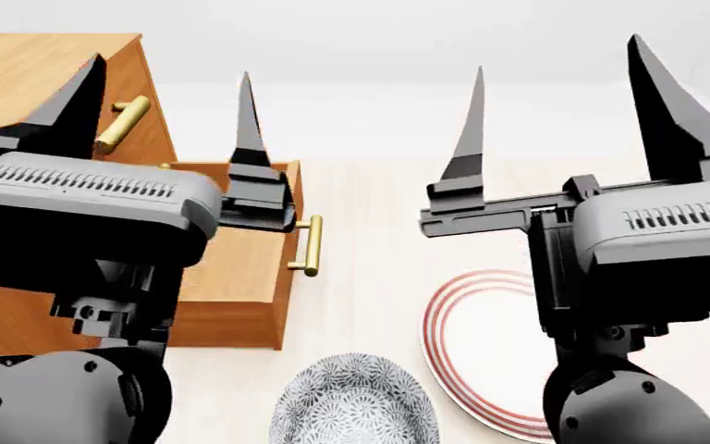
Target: Open the bottom drawer of the cabinet.
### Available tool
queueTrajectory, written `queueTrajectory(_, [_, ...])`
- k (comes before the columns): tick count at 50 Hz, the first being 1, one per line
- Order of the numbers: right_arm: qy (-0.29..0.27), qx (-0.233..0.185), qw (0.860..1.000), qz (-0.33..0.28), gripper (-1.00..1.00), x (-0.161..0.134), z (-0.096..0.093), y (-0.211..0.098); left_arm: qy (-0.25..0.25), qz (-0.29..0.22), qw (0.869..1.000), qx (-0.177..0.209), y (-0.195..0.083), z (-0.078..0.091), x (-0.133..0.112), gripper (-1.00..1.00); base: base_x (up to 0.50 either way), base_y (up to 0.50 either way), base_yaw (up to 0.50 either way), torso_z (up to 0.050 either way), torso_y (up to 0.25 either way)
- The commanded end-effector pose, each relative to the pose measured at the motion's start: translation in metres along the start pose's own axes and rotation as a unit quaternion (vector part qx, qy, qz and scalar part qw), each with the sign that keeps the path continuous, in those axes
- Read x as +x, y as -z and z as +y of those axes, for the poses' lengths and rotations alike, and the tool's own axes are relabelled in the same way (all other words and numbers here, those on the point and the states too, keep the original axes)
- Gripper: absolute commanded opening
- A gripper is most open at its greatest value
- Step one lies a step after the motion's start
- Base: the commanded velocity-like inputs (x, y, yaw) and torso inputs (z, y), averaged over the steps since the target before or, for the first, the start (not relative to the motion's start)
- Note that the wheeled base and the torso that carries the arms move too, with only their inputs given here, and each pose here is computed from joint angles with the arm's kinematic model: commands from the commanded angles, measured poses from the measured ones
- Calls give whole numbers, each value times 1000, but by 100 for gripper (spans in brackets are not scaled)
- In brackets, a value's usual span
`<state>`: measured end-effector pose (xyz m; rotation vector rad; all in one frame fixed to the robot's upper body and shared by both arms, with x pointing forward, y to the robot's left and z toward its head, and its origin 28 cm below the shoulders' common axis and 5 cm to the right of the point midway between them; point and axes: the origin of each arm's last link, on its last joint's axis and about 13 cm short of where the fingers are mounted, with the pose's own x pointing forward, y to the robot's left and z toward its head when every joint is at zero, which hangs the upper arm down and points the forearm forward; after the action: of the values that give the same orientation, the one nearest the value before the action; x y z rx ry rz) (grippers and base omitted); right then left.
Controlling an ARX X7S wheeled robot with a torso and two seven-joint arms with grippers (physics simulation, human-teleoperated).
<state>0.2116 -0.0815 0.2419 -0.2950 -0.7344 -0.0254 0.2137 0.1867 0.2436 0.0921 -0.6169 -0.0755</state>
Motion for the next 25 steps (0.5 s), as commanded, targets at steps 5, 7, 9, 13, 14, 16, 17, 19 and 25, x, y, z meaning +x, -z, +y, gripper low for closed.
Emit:
queueTrajectory(5, [0, -22, 997, -77, 100, 30, -9, -45, 8, -68, 998, 5, -49, 4, 22, 100, 0, 0, 0, 0, 0])
queueTrajectory(7, [0, -19, 997, -79, 100, 31, -9, -47, 8, -70, 998, 2, -52, 5, 22, 100, 0, 0, 0, 0, 0])
queueTrajectory(9, [0, -19, 997, -81, 100, 31, -9, -48, 8, -72, 997, 3, -53, 5, 22, 100, 0, 0, 0, 0, 0])
queueTrajectory(13, [0, -18, 996, -84, 100, 30, -9, -49, 10, -75, 997, 5, -54, 4, 21, 100, 0, 0, 0, 0, 0])
queueTrajectory(14, [0, -18, 996, -84, 100, 30, -9, -49, 9, -75, 997, 5, -54, 4, 21, 100, 0, 0, 0, 0, 0])
queueTrajectory(16, [0, -18, 996, -83, 100, 30, -10, -49, 9, -73, 997, 3, -53, 4, 22, 100, 0, 0, 0, 0, 0])
queueTrajectory(17, [0, -18, 996, -83, 100, 30, -10, -49, 8, -73, 997, 3, -53, 4, 22, 100, 0, 0, 0, 0, 0])
queueTrajectory(19, [0, -18, 996, -84, 100, 30, -10, -49, 9, -72, 997, 2, -52, 4, 21, 100, 0, 0, 0, 0, 0])
queueTrajectory(25, [0, -17, 996, -86, 100, 31, -10, -51, 10, -73, 997, 2, -53, 4, 21, 100, 0, 0, 0, 0, 0])
